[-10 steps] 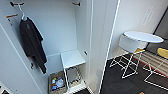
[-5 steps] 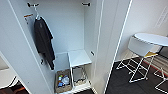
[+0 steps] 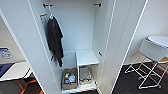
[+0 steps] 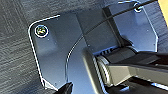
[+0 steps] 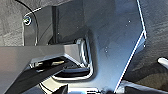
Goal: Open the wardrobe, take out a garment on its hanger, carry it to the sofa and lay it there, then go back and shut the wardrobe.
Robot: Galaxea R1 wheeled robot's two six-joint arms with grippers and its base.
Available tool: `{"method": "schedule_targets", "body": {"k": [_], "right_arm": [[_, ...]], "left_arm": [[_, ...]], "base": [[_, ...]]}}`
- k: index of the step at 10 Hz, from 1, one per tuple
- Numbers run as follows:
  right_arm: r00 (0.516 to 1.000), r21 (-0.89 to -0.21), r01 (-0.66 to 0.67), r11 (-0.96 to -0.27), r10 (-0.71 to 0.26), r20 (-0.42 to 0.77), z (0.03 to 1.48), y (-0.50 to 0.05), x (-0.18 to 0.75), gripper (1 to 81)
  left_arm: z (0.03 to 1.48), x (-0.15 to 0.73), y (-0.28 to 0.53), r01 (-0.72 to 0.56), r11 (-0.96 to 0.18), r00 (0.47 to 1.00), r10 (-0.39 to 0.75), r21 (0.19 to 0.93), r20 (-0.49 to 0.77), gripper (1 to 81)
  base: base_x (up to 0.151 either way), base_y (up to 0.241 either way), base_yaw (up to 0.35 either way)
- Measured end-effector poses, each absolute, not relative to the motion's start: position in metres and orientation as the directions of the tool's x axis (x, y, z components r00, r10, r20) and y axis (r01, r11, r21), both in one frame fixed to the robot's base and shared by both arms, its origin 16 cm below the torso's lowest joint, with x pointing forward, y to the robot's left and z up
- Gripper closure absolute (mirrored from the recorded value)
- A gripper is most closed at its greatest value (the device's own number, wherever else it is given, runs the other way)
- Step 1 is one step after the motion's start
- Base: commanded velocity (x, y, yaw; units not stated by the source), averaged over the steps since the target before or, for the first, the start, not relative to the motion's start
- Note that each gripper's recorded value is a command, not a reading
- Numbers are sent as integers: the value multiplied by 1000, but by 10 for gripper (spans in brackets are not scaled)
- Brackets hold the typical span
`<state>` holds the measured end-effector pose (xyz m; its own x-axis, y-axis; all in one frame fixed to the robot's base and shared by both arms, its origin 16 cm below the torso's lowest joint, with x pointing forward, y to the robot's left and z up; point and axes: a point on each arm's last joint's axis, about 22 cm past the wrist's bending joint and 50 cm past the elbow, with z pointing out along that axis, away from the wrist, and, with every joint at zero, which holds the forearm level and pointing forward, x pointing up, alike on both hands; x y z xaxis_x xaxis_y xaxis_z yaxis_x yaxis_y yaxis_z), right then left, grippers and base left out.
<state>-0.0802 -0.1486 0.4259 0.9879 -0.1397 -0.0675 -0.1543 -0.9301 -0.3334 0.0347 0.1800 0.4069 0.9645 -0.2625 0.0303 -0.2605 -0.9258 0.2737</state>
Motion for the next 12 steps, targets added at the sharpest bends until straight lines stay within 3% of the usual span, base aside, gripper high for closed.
{"method": "schedule_targets", "body": {"k": [12], "right_arm": [[988, -334, -155, -930, -141, -66, 426, -148, -81, 10]], "left_arm": [[407, 35, 184, -253, -929, 966, -256, 270, 28, 10]], "base": [[0, 0, 17]]}}
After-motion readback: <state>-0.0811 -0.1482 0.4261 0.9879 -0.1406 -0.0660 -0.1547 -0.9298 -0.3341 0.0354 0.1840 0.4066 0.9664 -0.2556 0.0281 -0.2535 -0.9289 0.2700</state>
